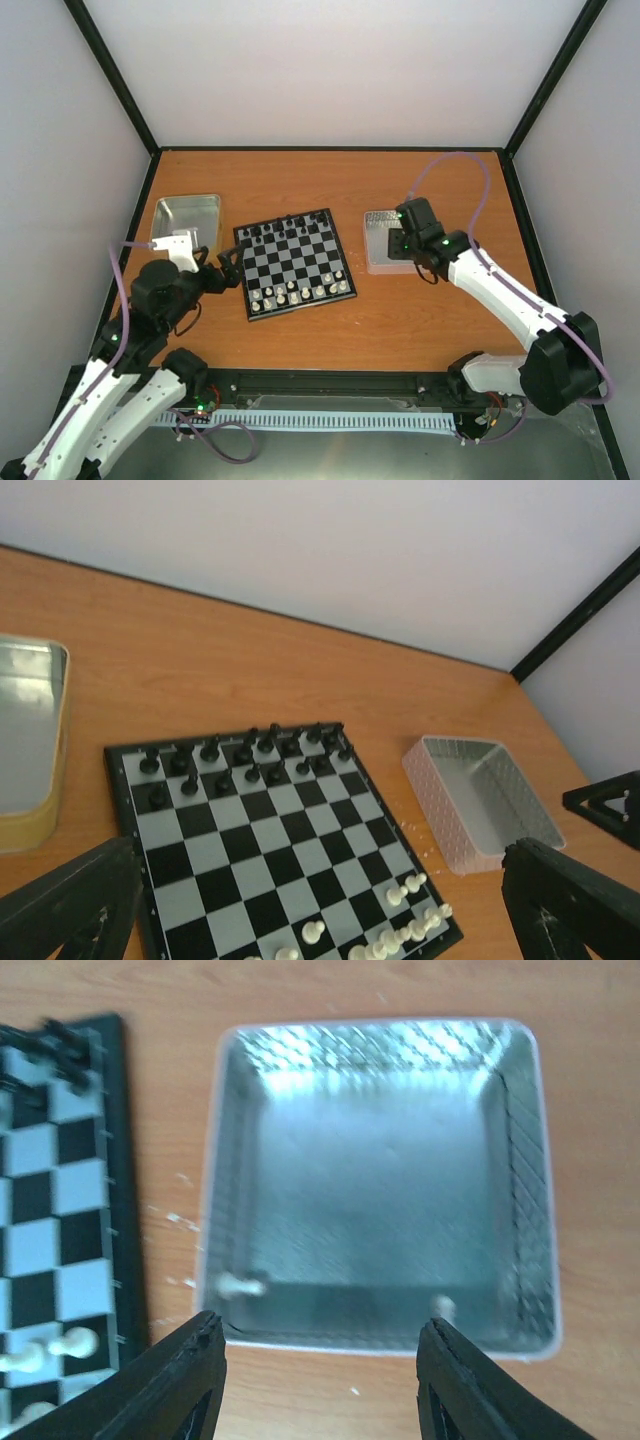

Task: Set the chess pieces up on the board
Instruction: Move the storage box to the center of the board.

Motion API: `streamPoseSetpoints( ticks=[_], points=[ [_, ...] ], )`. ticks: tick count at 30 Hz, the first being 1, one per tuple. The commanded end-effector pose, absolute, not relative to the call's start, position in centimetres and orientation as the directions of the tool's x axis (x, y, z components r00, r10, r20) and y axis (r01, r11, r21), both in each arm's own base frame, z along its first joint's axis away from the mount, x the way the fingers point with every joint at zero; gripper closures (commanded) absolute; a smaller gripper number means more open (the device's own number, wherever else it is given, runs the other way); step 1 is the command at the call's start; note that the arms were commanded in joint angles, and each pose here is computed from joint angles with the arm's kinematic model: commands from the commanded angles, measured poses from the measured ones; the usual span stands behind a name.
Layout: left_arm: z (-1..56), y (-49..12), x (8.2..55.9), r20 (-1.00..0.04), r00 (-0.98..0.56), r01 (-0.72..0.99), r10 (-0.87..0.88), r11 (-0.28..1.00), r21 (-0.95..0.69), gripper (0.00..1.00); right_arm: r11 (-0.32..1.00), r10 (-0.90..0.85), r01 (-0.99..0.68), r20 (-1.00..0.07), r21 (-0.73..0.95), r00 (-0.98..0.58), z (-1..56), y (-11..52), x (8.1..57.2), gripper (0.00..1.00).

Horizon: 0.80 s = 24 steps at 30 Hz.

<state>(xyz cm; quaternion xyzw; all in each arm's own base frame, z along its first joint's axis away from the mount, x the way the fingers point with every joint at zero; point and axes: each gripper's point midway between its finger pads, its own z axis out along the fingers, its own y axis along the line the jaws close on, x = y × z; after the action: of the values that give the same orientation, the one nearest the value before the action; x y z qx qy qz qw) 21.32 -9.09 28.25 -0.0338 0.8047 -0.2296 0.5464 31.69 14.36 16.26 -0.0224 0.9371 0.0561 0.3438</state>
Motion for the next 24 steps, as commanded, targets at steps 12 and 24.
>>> streamPoseSetpoints(
  ticks=[12,24],
  points=[
    [24.4,-12.6,25.6,-0.829,-0.488,0.206,-0.273,0.887,-0.414,0.01,0.998,0.037,0.021,-0.324,0.053,-0.945,8.6,10.0,31.2,0.51],
    [21.1,-13.0,26.5,-0.764,-0.563,0.123,-0.316,0.882,-0.456,0.01,0.999,-0.025,-0.027,-0.077,0.017,-0.997,5.5,11.1,32.4,0.55]
  ],
)
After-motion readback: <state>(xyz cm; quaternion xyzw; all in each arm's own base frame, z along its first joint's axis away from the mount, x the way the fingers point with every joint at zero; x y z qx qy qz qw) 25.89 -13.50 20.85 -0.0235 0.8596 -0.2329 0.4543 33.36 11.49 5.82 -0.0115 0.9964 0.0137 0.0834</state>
